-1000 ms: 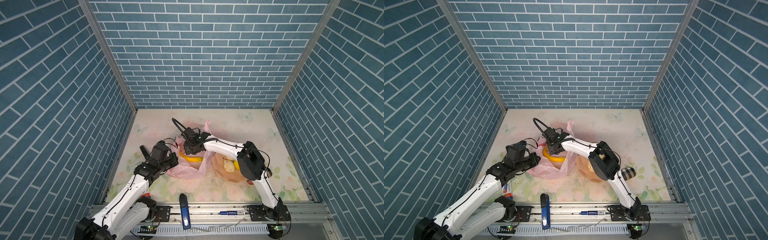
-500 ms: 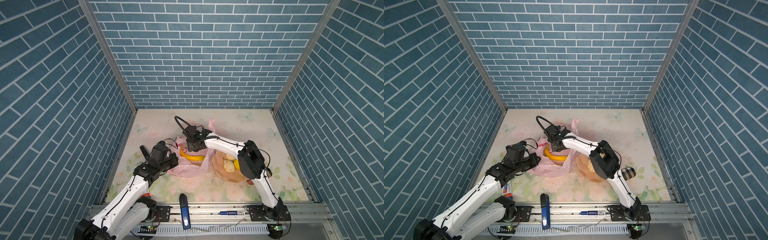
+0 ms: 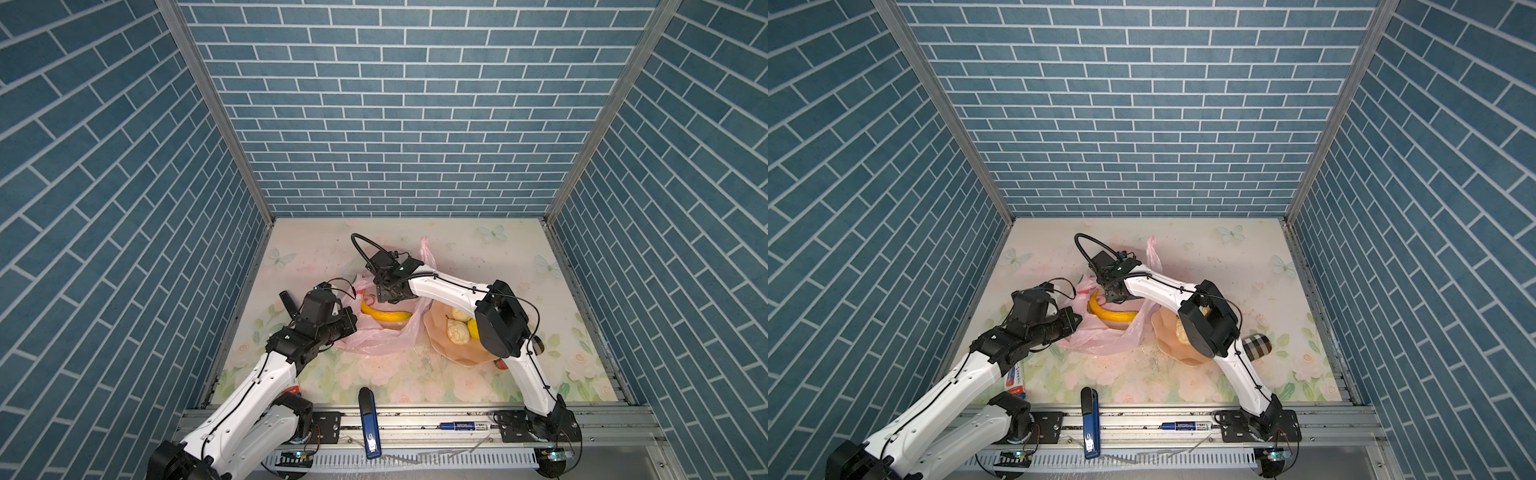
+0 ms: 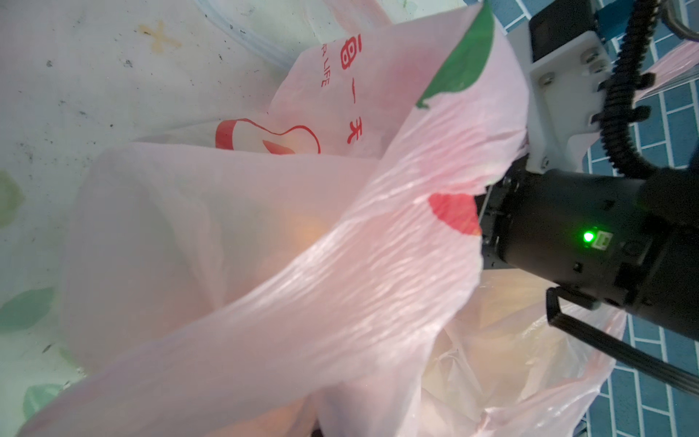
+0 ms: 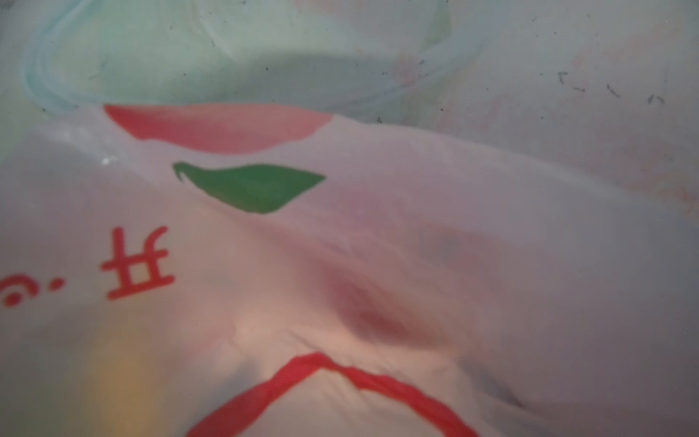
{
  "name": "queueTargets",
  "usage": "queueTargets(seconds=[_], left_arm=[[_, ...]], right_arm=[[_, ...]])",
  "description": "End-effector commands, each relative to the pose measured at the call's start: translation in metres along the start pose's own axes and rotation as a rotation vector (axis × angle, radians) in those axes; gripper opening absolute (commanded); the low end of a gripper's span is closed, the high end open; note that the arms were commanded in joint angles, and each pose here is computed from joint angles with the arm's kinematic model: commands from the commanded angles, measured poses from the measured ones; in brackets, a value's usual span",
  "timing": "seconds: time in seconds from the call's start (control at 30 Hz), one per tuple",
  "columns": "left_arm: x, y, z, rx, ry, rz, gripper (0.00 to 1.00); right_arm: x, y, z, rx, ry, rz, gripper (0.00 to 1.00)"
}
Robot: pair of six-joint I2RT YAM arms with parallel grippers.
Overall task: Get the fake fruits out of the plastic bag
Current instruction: 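Move the right gripper back over the bag and reach inside, then grasp the red apple inside the bag with the right gripper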
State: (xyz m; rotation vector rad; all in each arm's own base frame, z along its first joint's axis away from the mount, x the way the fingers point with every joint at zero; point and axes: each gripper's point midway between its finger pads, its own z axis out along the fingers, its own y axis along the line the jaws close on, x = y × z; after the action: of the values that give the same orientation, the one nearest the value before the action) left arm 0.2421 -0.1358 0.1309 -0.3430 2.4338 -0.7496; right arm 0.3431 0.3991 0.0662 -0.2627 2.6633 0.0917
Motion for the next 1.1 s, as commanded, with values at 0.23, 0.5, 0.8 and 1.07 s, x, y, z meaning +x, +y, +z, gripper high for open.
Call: queueTargets(seconds=[0.23, 0.5, 0.8, 1.07], left_arm=[[0.009, 0.003, -0.003, -0.006, 0.035, 0.028, 0.00], [0.017, 0.006, 0.000, -0.008, 0.064, 0.027, 0.00], [0.022, 0.007, 0.005, -0.001, 0.090, 0.035, 0.00], [0.025, 0.007, 0.007, 0.005, 0.108, 0.052, 0.00]], right_arm=[[-0.027, -0.012, 0.012, 0.045, -0.059, 0.084, 0.84], [-0.044, -0.006, 0.018, 0.018, -0.148, 0.112, 0.83], [-0.053, -0.008, 0.027, 0.028, -0.230, 0.142, 0.83], [-0.060, -0.005, 0.037, 0.027, -0.251, 0.165, 0.83]])
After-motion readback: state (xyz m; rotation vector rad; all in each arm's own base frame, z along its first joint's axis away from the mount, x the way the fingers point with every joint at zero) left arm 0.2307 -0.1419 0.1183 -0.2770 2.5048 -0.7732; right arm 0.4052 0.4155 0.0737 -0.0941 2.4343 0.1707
